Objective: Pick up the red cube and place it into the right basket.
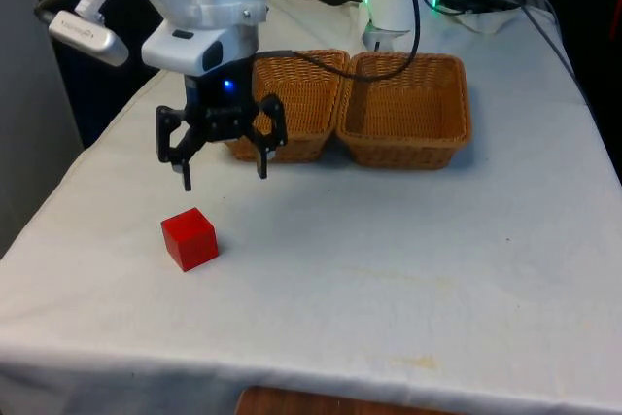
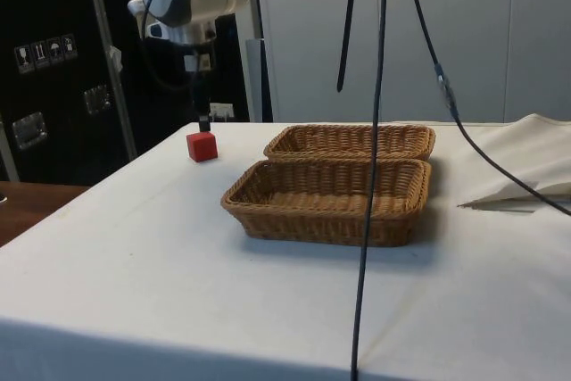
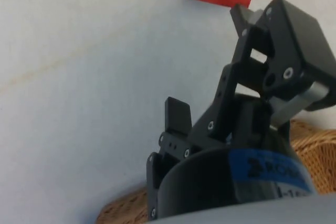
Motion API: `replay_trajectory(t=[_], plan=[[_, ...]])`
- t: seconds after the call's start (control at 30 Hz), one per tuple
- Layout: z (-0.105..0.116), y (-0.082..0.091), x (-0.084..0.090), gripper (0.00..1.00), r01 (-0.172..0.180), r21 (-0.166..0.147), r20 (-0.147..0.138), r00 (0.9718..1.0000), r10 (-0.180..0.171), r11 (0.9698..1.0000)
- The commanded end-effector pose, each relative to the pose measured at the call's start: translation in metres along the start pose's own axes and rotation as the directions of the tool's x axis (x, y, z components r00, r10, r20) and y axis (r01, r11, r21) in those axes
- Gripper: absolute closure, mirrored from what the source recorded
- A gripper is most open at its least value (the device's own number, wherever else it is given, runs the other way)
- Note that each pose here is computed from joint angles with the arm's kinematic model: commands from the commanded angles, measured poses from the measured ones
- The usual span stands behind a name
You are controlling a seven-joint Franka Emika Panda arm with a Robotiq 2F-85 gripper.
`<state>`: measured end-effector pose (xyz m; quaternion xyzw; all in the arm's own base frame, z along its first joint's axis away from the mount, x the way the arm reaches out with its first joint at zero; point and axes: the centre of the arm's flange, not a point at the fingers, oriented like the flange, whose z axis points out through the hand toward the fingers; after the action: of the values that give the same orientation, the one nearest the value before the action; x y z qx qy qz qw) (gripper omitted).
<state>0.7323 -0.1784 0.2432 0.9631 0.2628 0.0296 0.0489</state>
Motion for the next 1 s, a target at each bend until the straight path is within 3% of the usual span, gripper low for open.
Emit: replay_trajectory(t=[0.0,0.27,0.3,0.57,0.6,0.7,0.97], plan=[[0.001,0.000,0.001,0.00,0.006,-0.001,-0.001,1.0000,-0.006,1.0000],[0.018,0.002,0.012,0.00,0.061,-0.005,-0.005,0.9981,-0.061,0.9981],[0.015,0.001,0.010,0.00,0.051,-0.007,-0.004,0.9987,-0.051,0.9987],[0.035,0.002,0.020,0.00,0.119,-0.014,-0.001,0.9929,-0.119,0.9928],[0.032,0.000,0.017,0.00,0.110,-0.015,0.003,0.9940,-0.110,0.9939],[0.041,0.004,0.020,0.00,0.137,-0.015,0.001,0.9906,-0.137,0.9904],[0.040,0.011,0.015,0.00,0.135,-0.018,0.000,0.9909,-0.135,0.9907]])
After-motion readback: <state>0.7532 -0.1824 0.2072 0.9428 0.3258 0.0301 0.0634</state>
